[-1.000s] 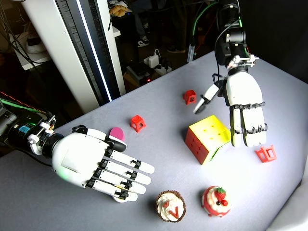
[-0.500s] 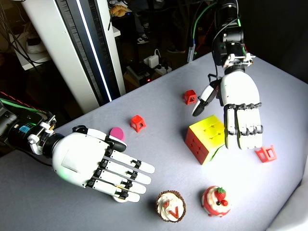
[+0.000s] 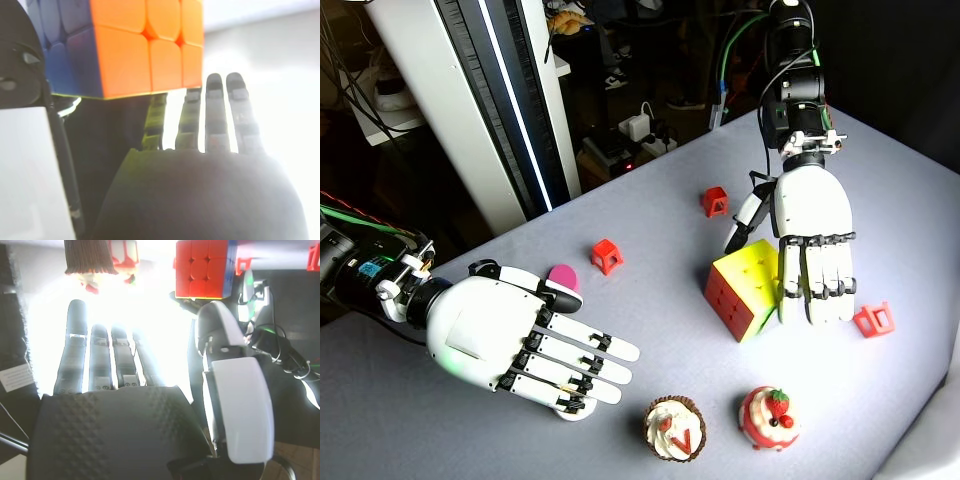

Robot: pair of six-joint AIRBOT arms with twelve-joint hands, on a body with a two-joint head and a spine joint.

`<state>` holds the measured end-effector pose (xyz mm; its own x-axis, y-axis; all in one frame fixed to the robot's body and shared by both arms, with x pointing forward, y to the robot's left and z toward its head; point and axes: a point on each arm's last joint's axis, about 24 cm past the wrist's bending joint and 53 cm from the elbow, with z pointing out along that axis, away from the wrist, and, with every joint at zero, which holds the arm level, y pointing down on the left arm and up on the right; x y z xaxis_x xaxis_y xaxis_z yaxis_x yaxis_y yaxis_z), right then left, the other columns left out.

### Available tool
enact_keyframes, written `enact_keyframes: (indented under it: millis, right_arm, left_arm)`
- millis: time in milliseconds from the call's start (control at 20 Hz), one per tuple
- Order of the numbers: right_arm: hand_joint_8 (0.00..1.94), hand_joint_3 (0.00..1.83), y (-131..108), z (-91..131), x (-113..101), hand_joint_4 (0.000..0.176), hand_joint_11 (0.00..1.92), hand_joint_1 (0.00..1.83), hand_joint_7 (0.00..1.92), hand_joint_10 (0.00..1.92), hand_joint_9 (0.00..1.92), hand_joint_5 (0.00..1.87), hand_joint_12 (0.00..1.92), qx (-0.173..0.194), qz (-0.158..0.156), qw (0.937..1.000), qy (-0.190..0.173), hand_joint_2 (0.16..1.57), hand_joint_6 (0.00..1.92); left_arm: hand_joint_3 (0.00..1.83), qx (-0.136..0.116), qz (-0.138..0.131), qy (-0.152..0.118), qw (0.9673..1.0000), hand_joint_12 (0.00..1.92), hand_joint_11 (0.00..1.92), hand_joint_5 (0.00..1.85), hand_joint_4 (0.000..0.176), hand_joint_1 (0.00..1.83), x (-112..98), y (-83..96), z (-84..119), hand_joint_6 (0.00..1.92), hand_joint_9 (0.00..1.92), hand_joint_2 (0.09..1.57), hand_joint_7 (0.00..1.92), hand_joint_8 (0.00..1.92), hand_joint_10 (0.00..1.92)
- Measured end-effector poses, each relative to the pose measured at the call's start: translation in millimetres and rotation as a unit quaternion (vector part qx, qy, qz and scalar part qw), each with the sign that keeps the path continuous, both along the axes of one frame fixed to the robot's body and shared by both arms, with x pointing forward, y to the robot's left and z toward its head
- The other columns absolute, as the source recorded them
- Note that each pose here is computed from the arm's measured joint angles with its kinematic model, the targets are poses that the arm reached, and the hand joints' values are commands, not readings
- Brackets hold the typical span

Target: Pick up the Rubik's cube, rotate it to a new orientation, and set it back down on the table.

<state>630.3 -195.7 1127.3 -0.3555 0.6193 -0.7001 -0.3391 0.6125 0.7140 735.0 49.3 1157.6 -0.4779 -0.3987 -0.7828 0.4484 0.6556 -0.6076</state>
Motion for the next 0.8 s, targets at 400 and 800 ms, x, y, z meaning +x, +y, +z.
enact_keyframes:
  millis: [400,800]
  right_arm:
    - [0.00,0.00,-0.1,0.0,0.1,0.000,0.00,0.53,0.00,0.00,0.00,0.00,1.01,0.000,0.000,1.0000,0.000,1.22,0.00]
    - [0.00,0.00,2.0,0.2,-1.2,0.021,0.00,0.54,0.00,0.00,0.00,0.00,0.40,0.001,0.005,1.0000,0.000,1.23,0.00]
  left_arm:
    - [0.01,-0.020,0.006,0.004,0.9998,1.92,0.34,0.53,0.000,1.15,3.6,1.3,4.0,0.67,0.18,1.05,0.25,1.56,1.87]
    - [0.02,-0.020,0.004,0.001,0.9998,1.92,0.47,0.34,0.000,1.14,2.6,1.1,5.4,0.95,0.25,1.09,0.28,1.59,1.91]
